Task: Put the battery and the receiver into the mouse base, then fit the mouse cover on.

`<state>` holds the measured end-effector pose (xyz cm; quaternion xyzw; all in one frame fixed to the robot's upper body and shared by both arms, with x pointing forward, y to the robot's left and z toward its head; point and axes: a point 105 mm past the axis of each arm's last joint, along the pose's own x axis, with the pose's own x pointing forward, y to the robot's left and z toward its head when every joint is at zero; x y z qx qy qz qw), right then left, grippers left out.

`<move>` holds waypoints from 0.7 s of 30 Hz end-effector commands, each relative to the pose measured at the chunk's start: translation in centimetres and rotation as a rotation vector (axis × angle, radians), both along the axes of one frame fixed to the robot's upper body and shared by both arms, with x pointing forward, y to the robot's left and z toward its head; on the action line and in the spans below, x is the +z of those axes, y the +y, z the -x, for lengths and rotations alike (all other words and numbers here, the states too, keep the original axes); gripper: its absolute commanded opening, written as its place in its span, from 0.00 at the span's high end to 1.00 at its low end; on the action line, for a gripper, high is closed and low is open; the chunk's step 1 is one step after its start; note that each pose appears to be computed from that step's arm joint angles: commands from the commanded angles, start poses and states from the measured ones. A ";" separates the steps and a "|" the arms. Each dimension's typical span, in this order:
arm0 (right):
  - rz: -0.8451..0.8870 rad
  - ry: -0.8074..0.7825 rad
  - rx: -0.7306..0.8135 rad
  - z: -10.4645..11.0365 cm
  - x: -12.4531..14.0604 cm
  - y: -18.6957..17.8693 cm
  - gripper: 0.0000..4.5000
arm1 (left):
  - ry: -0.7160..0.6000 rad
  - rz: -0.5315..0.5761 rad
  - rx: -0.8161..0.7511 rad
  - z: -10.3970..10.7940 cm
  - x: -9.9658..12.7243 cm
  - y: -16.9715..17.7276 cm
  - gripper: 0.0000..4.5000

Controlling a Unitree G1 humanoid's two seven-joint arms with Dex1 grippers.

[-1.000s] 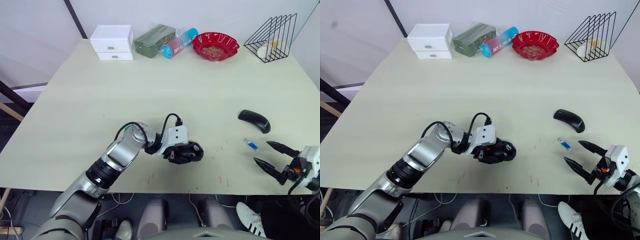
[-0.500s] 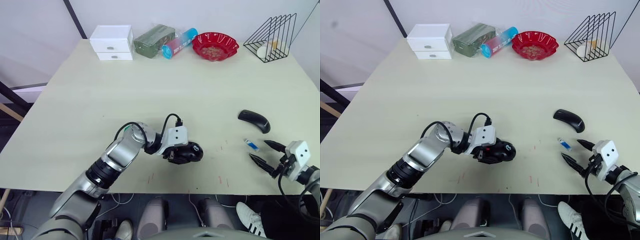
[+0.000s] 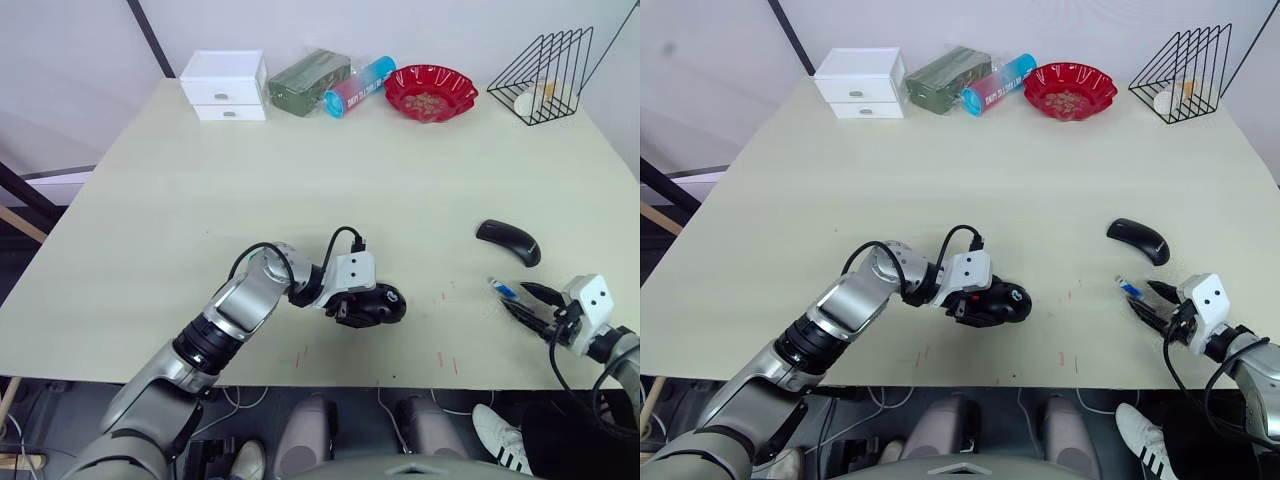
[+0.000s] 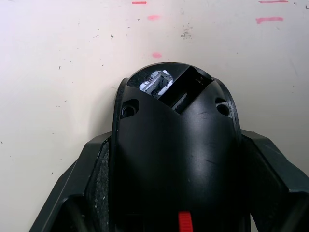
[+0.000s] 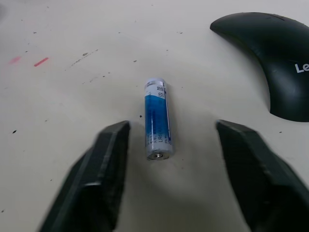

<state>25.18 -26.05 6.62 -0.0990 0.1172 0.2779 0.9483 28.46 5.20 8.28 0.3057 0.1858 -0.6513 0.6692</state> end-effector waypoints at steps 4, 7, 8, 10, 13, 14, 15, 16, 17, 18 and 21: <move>0.014 -0.054 0.014 -0.1 1.7 -0.1 0.97 | 0.007 -0.039 0.029 -0.5 -1.0 0.6 0.34; 0.015 -0.057 0.018 -0.2 1.9 0.0 0.97 | 0.006 -0.037 0.028 -0.6 -1.0 0.5 0.34; 0.017 -0.061 0.021 -0.2 2.0 0.0 0.97 | 0.007 -0.035 0.028 -0.6 -0.9 0.5 0.34; 0.020 -0.063 0.027 -0.2 2.3 0.0 0.97 | 0.008 -0.032 0.026 -0.6 -0.9 0.4 0.34; 0.002 -0.057 0.101 -0.2 3.7 1.7 0.97 | 0.008 -0.032 0.024 -0.6 -1.0 0.3 0.34; 0.015 -0.049 0.139 -0.1 4.1 2.5 0.97 | 0.008 -0.032 0.024 -0.6 -1.0 0.3 0.34; 0.035 -0.044 0.172 0.0 4.6 3.3 0.97 | 0.008 -0.031 0.024 -0.7 -0.9 0.3 0.34; 0.051 -0.041 0.193 0.1 4.8 3.8 0.97 | 0.008 -0.030 0.024 -0.7 -0.9 0.3 0.34; 0.060 -0.037 0.204 0.1 5.0 4.1 0.97 | 0.009 -0.030 0.024 -0.7 -0.9 0.3 0.34; 0.057 -0.022 0.201 0.0 5.1 4.5 0.97 | 0.009 -0.030 0.024 -0.7 -0.9 0.3 0.34; 0.071 0.012 0.276 0.3 5.8 6.3 0.97 | 0.005 -0.032 0.022 -0.8 -0.9 0.3 0.34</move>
